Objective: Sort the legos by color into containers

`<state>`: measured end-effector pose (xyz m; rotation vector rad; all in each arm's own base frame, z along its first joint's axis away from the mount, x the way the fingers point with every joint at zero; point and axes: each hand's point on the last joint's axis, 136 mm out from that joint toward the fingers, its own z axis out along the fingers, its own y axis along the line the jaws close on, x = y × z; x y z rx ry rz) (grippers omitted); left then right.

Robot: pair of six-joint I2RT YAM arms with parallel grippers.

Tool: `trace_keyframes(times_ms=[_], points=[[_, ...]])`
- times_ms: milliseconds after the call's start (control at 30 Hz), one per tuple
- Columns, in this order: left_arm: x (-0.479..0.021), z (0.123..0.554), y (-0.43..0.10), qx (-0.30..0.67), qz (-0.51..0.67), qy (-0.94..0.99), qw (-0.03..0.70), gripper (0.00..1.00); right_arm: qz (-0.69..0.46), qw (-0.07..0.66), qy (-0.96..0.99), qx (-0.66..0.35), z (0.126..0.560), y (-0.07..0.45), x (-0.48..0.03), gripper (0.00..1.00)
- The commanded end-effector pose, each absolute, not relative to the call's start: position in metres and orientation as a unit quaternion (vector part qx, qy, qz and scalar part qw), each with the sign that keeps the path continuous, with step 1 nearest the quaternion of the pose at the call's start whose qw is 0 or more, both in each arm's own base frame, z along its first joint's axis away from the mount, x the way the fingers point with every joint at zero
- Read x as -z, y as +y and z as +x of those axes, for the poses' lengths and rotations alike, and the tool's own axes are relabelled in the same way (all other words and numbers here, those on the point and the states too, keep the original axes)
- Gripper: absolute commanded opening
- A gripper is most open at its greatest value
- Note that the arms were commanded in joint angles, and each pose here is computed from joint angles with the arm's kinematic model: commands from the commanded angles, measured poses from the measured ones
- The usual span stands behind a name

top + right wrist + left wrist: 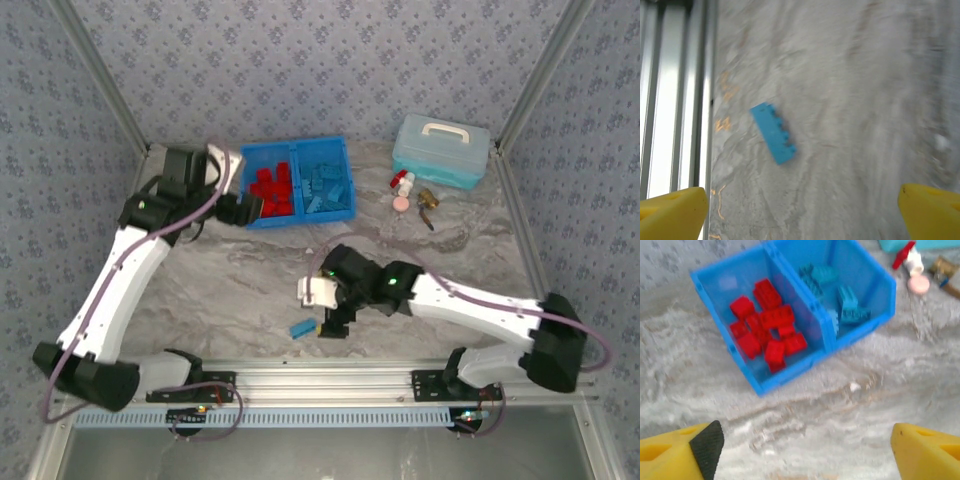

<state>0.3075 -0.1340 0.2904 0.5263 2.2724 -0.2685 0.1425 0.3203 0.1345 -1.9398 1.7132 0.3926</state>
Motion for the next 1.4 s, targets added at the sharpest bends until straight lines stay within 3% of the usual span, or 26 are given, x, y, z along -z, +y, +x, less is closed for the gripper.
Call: trace_keyframes(times_ms=[0, 167, 333, 400, 600, 767, 933, 1067, 1200, 1367], points=[[-0.261, 0.287, -0.128, 0.097, 0.232, 0.893, 0.373, 0.91, -0.797, 0.223, 0.543, -0.142, 0.132, 0.334, -0.115, 1.0], [-0.242, 0.255, -0.117, 0.111, 0.219, 0.888, 0.388, 0.93, -0.823, 0.167, 0.523, -0.147, 0.128, 0.353, -0.08, 0.99], [-0.232, 0.241, -0.11, 0.111, 0.207, 0.883, 0.405, 0.93, -0.827, 0.135, 0.527, -0.145, 0.131, 0.36, -0.047, 0.92], [-0.232, 0.24, -0.108, 0.111, 0.201, 0.882, 0.411, 0.93, -0.828, 0.128, 0.528, -0.14, 0.133, 0.362, -0.038, 0.84], [-0.231, 0.24, -0.107, 0.111, 0.196, 0.88, 0.418, 0.93, -0.83, 0.117, 0.53, -0.127, 0.137, 0.362, -0.025, 0.42], [-0.23, 0.242, -0.11, 0.116, 0.196, 0.88, 0.417, 0.93, -0.829, 0.123, 0.531, -0.125, 0.137, 0.359, -0.03, 0.25], [-0.235, 0.246, -0.115, 0.129, 0.196, 0.873, 0.428, 0.93, -0.794, 0.189, 0.559, -0.149, 0.149, 0.368, -0.07, 0.15], [-0.245, 0.246, -0.118, 0.14, 0.195, 0.865, 0.441, 0.94, -0.71, 0.3, 0.601, -0.212, 0.181, 0.369, -0.131, 0.14], [-0.253, 0.243, -0.123, 0.154, 0.202, 0.857, 0.447, 0.94, -0.582, 0.434, 0.647, -0.234, 0.245, 0.353, -0.196, 0.14], [-0.259, 0.241, -0.126, 0.169, 0.204, 0.849, 0.458, 0.95, -0.418, 0.48, 0.74, -0.217, 0.332, 0.319, -0.235, 0.14]])
